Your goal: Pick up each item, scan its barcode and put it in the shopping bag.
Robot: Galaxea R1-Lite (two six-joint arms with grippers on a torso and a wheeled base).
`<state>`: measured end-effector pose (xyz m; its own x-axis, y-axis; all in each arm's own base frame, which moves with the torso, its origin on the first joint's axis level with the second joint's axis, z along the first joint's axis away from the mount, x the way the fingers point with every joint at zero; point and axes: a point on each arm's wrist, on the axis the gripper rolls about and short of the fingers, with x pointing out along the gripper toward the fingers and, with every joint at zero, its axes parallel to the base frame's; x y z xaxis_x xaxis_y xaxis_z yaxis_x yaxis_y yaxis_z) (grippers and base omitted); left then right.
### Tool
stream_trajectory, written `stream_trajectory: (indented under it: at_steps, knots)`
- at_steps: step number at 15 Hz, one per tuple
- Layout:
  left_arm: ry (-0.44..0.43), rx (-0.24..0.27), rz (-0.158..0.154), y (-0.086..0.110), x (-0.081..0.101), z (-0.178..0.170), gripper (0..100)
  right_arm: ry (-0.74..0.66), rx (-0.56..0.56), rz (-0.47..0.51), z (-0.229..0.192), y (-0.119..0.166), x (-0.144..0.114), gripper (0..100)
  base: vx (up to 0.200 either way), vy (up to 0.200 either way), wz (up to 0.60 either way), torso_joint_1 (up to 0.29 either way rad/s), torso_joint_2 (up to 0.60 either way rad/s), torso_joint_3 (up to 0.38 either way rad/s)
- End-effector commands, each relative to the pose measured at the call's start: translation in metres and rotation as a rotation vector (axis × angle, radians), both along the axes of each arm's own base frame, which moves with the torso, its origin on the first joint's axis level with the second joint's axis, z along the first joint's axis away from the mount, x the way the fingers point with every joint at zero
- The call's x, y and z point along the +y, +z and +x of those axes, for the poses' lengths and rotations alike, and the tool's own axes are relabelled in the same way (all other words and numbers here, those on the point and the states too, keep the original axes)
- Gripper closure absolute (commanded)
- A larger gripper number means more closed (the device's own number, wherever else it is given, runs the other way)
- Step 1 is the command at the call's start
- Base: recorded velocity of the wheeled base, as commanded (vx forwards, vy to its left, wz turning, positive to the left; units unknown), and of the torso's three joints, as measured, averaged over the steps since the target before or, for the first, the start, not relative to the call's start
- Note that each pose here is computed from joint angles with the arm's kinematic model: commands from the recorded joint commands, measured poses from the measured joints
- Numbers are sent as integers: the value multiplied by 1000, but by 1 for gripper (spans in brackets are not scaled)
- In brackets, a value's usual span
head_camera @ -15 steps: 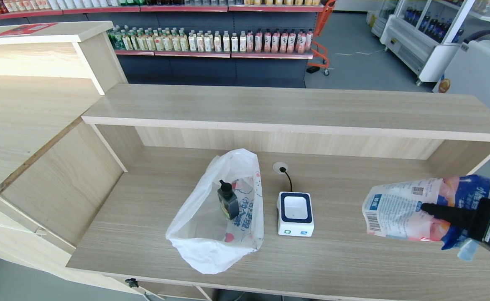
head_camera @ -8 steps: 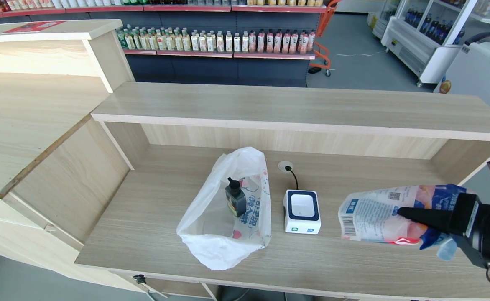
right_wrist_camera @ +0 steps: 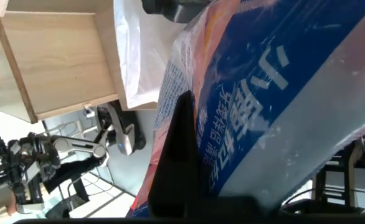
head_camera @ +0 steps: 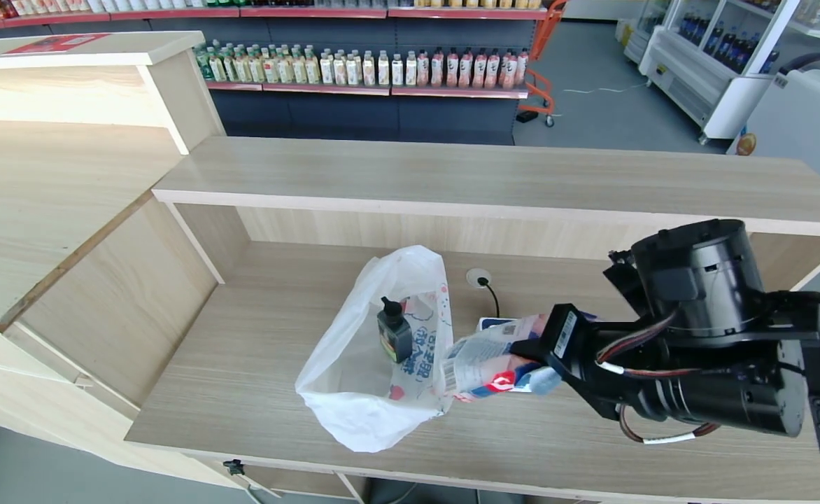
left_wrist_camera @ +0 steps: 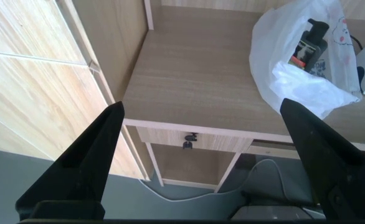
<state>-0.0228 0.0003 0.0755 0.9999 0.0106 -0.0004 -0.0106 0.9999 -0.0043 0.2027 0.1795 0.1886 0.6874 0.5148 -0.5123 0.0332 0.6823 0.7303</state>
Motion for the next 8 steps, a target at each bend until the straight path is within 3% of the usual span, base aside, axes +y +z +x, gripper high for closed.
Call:
stream_trajectory:
  at_steps: [1,4,8]
  knots:
    - [0,0,0,0,0,0,0,33,103,-24,7,-29,30,100,0,0,0,0,0,0]
    - [0,0,0,0,0,0,0,37,135,-36,11,-41,41,100,0,0,0,0,0,0]
    - [2,0,0,0,0,0,0,69,85,43,18,-47,46,100,0,0,0,0,0,0]
